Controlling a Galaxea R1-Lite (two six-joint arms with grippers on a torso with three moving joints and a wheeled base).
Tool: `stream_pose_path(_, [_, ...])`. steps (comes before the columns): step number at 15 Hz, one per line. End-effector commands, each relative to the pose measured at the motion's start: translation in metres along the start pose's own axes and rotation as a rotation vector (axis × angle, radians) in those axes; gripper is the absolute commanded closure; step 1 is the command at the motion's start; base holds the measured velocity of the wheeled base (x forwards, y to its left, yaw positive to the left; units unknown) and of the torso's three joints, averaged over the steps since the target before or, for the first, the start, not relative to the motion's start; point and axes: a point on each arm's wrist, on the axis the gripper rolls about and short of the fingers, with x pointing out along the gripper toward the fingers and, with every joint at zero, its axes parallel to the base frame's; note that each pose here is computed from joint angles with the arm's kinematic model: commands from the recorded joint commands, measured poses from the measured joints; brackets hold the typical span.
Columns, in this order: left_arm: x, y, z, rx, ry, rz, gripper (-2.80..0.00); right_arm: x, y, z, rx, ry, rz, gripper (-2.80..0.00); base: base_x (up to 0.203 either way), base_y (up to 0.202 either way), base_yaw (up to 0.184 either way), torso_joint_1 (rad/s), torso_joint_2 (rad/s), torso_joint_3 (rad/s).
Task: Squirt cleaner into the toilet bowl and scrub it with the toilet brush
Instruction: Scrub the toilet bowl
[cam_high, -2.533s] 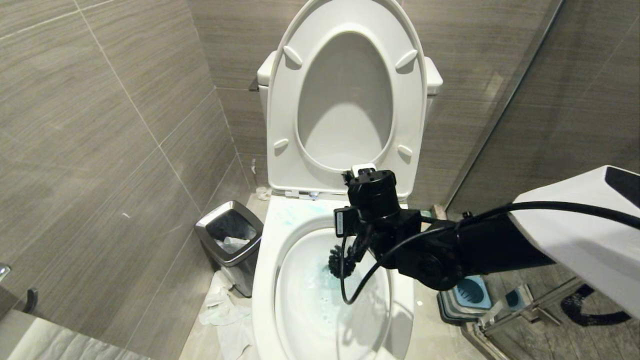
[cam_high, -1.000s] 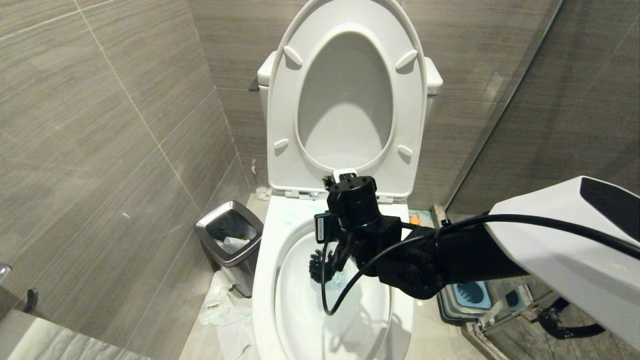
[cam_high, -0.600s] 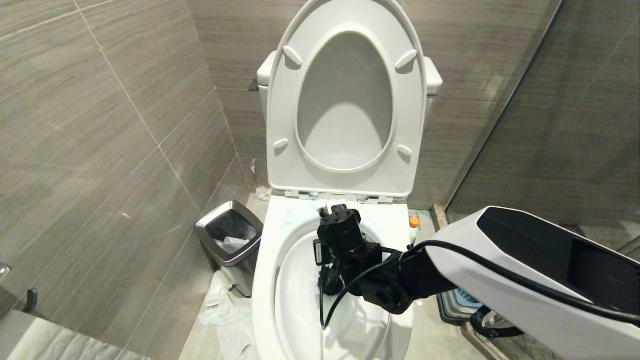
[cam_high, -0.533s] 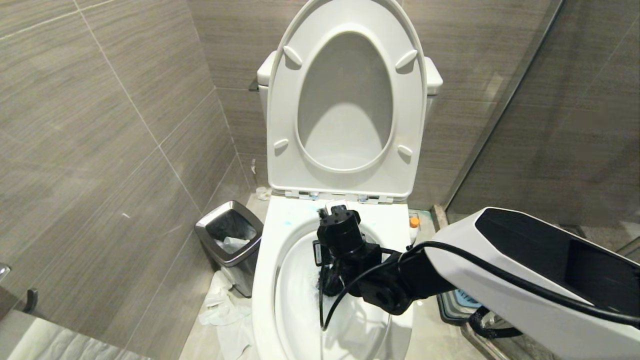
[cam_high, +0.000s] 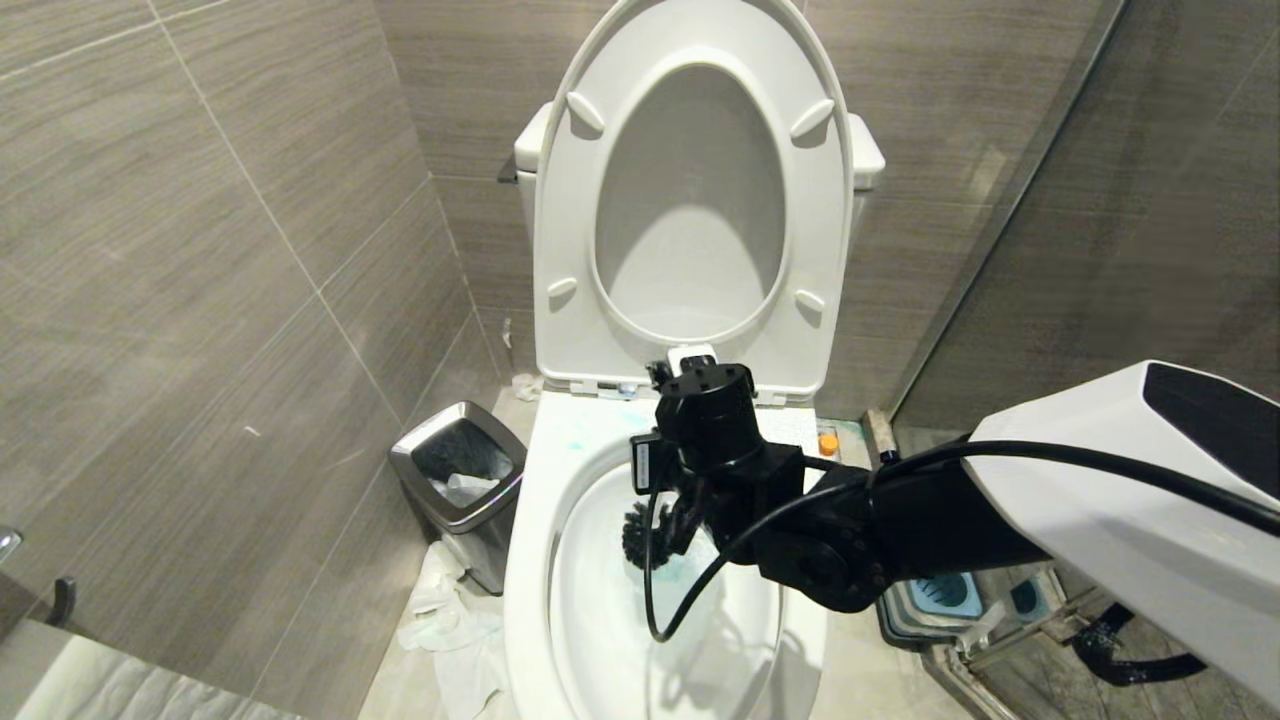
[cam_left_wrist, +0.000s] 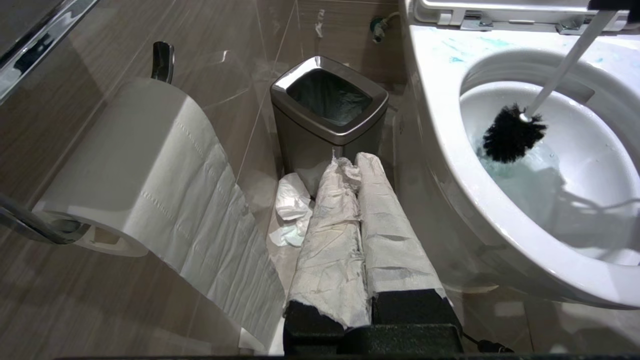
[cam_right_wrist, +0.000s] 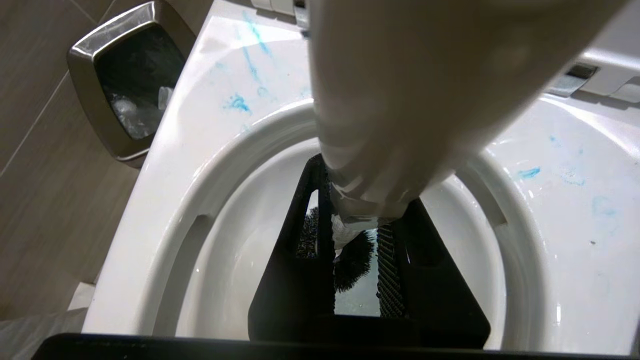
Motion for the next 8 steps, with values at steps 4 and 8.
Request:
stream_pose_path(4, [0.001,0.0,-0.002,-0.001,0.007,0.0,0.0,0.031,0.005,-0.052,-0.033,0.061,-0.018,0.0,0.0,0.0,0.0,0.0,0.0,0.0])
stream_pose_path(8, [0.001,0.0,-0.002,-0.001,0.007,0.0,0.0,0.03,0.006,-0.047,-0.017,0.027,-0.028,0.0,0.0,0.0,0.0,0.0,0.0,0.0])
